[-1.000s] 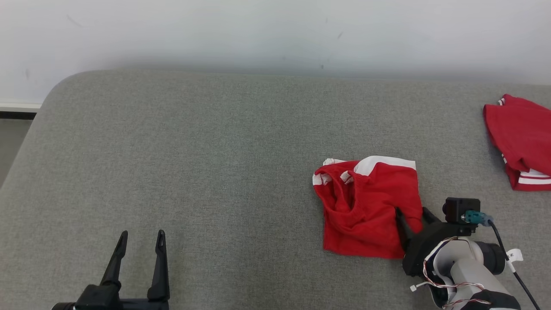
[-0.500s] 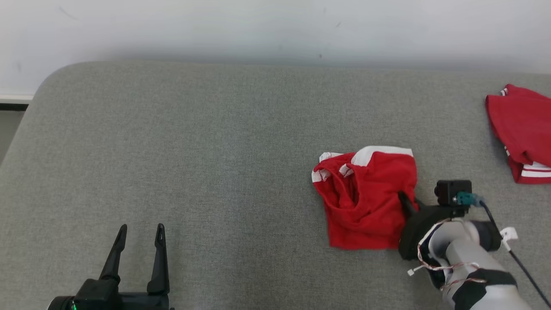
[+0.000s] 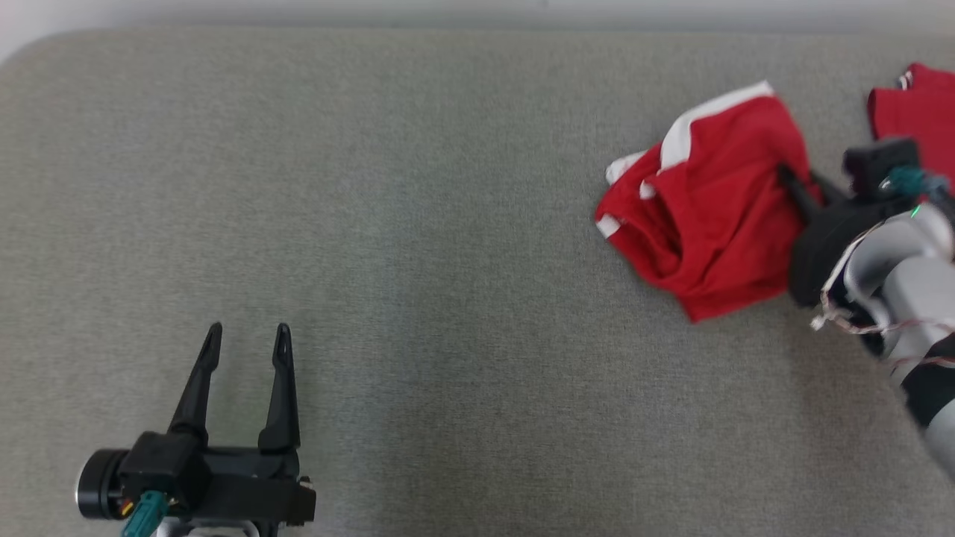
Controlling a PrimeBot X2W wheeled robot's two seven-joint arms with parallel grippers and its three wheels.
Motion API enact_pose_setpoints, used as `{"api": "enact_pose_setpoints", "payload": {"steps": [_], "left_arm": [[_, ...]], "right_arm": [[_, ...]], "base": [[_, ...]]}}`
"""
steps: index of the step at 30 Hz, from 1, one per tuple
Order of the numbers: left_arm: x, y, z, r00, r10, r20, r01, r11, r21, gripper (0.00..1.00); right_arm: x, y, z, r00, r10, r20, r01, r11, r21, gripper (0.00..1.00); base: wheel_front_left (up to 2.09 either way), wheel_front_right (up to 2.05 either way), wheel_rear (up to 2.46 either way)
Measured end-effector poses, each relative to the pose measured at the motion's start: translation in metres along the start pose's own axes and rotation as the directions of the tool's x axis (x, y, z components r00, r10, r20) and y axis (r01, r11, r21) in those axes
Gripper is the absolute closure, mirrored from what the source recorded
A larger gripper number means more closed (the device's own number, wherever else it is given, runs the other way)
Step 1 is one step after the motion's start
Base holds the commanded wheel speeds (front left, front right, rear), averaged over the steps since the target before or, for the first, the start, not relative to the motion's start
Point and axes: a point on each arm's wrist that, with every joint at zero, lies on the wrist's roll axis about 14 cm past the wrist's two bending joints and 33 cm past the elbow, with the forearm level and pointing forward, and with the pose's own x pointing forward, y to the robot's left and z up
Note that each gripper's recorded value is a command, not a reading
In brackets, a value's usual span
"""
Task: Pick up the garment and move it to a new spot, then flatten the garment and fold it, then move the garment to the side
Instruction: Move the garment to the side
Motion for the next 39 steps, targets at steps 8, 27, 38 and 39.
{"api": "enact_pose_setpoints", "payload": {"steps": [8, 27, 38, 39], "left_arm": [[0.037, -0.019, -0.014, 0.997, -0.074, 0.001, 0.074, 0.997, -0.002, 0.0], [0.086, -0.073, -0.068, 0.957, -0.288, -0.042, 0.288, 0.958, -0.005, 0.0], [0.087, -0.065, -0.078, 0.96, -0.273, -0.056, 0.273, 0.962, -0.009, 0.0], [0.087, -0.064, -0.078, 0.961, -0.269, -0.057, 0.269, 0.963, -0.007, 0.0]], "right_arm": [[0.0, -0.08, 0.017, 0.993, -0.116, 0.007, 0.116, 0.991, -0.07, 1.0], [-0.07, -0.227, -0.01, 0.896, -0.432, -0.097, 0.414, 0.895, -0.167, 1.0], [-0.054, -0.249, -0.009, 0.867, -0.482, -0.129, 0.435, 0.857, -0.276, 0.23], [-0.054, -0.251, -0.014, 0.86, -0.489, -0.15, 0.436, 0.854, -0.284, 0.0]], "base": [[0.0, 0.0, 0.0], [0.0, 0.0, 0.0], [0.0, 0.0, 0.0], [0.0, 0.0, 0.0]]}}
